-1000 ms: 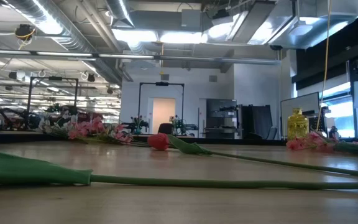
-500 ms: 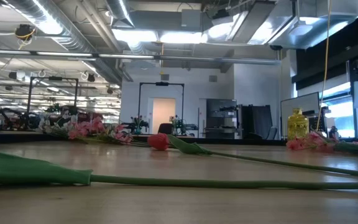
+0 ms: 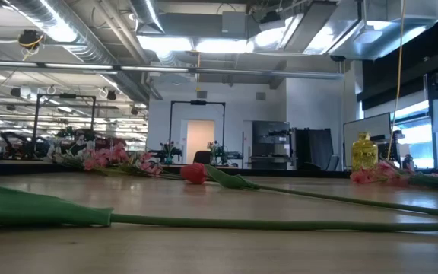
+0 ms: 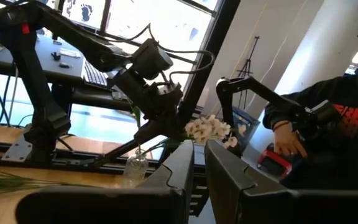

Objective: Sort flowers into vase by color
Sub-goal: Put the right white flowers into the transparent vase

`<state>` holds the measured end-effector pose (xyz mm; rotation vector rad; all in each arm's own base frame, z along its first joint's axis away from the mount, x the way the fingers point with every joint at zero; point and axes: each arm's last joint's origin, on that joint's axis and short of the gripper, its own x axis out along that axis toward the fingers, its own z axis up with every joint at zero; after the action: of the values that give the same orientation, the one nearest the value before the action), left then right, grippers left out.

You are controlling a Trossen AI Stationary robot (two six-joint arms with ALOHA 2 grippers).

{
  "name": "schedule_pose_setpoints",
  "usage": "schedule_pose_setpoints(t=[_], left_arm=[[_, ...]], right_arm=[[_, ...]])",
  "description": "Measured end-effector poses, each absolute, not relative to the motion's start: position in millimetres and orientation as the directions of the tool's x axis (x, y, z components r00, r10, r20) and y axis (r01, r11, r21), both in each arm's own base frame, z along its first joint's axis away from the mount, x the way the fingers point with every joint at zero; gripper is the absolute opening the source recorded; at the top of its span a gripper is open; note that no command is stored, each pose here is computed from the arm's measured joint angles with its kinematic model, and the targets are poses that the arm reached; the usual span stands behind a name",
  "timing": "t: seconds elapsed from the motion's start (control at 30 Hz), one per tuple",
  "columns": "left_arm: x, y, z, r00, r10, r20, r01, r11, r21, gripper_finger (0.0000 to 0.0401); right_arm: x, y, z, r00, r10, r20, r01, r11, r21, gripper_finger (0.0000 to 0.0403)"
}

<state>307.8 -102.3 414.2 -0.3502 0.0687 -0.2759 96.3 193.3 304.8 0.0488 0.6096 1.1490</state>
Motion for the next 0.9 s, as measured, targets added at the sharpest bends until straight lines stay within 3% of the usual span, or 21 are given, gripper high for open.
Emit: schedule_pose_setpoints(t=[0.13, 0.37, 0.5, 0.67, 0.9], left_arm=[[308, -103, 414, 0.960, -0.279, -0.024, 0.254, 0.903, -0.347, 0.0037], [305, -111, 413, 0.952, -0.305, -0.031, 0.286, 0.919, -0.271, 0.0037], [305, -111, 413, 0.953, -0.303, -0.031, 0.284, 0.920, -0.271, 0.0037], [305, -111, 413, 0.952, -0.306, -0.030, 0.287, 0.919, -0.271, 0.0037], [305, -110, 413, 0.953, -0.302, -0.035, 0.283, 0.923, -0.260, 0.0037]], right_arm=[[94, 189, 309, 0.270, 0.873, -0.406, -0.840, 0.420, 0.344, 0.0016], [79, 169, 320, 0.228, 0.893, -0.388, -0.833, 0.385, 0.398, 0.0012], [69, 161, 314, 0.224, 0.851, -0.475, -0.756, 0.459, 0.466, 0.0009], [60, 158, 305, 0.237, 0.781, -0.578, -0.655, 0.568, 0.498, 0.0052], [59, 157, 309, 0.209, 0.798, -0.565, -0.633, 0.551, 0.543, 0.0151]])
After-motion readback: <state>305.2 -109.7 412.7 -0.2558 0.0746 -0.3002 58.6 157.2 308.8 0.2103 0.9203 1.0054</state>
